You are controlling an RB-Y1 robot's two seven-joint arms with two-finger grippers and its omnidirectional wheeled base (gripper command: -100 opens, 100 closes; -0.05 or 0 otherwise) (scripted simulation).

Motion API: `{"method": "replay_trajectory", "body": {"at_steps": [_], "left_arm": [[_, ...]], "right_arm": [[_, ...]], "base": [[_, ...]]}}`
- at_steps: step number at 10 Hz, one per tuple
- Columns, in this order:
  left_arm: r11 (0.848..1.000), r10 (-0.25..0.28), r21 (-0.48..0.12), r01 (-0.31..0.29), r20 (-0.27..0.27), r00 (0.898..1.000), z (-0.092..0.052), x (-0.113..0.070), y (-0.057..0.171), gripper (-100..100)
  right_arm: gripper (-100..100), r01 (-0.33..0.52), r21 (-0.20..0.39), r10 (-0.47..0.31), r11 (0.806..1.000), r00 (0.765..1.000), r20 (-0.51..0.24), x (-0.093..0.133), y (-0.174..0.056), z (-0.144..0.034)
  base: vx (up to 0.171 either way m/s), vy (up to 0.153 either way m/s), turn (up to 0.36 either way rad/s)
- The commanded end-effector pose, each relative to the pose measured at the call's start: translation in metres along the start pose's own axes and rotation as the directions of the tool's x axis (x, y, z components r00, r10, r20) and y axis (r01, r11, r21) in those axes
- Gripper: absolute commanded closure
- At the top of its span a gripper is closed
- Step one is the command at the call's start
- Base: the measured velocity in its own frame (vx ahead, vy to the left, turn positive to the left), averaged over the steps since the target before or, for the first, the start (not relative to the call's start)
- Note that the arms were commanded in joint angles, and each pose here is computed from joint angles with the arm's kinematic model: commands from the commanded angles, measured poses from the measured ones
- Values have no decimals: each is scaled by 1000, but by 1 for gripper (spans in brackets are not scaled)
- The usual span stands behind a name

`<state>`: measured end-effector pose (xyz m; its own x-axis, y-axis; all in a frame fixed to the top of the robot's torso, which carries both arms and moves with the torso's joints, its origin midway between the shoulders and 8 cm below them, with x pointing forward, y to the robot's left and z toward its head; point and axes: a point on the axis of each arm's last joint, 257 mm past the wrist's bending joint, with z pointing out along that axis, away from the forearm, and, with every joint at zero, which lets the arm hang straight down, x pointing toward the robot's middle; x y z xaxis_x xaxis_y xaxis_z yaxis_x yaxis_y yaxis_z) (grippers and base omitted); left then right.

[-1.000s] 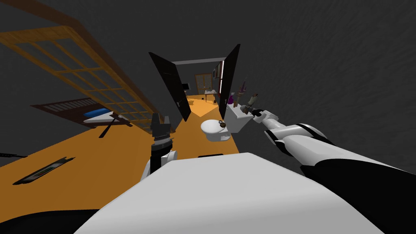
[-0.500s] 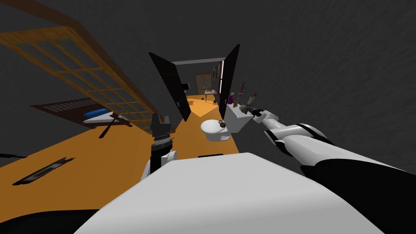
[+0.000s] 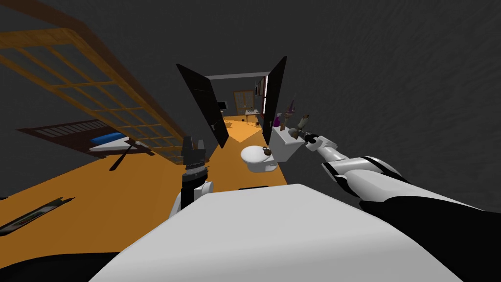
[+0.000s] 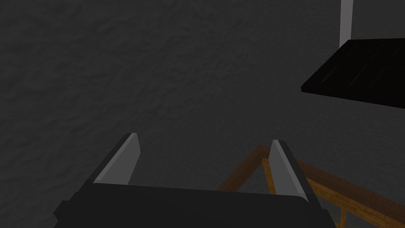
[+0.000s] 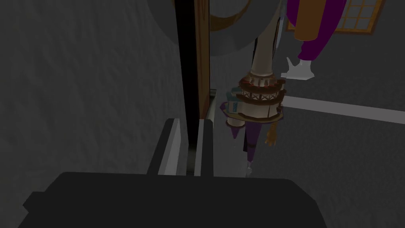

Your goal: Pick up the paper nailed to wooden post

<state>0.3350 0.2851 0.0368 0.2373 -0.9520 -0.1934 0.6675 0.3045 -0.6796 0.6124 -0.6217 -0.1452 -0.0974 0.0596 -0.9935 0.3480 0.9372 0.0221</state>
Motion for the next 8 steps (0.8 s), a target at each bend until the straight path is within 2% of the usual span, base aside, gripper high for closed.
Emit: {"method": "replay_trajectory", "body": {"at_steps": [1,2,4,6,7,8], "left_arm": [[1000,0,0,0,0,1000,0,0,0,0],[1000,0,0,0,0,1000,0,0,0,0],[1000,0,0,0,0,1000,0,0,0,0],[1000,0,0,0,0,1000,0,0,0,0],[1000,0,0,0,0,1000,0,0,0,0],[1000,0,0,0,0,1000,0,0,0,0]], "right_arm": [[100,4,-7,-4,1000,1000,-11,11,1,-4],[100,-47,14,47,999,999,5,8,-9,-9],[100,-33,12,33,999,999,-13,23,-14,-16],[100,-13,-15,13,1000,1000,-18,34,-9,-26],[100,-11,-24,10,1000,1000,-13,32,-5,-27],[100,-57,7,57,998,998,1,29,-20,-33]], "base": [[-5,-13,17],[104,1,-79],[108,-13,-49],[16,-4,13],[-8,-1,-5],[107,-15,-95]]}}
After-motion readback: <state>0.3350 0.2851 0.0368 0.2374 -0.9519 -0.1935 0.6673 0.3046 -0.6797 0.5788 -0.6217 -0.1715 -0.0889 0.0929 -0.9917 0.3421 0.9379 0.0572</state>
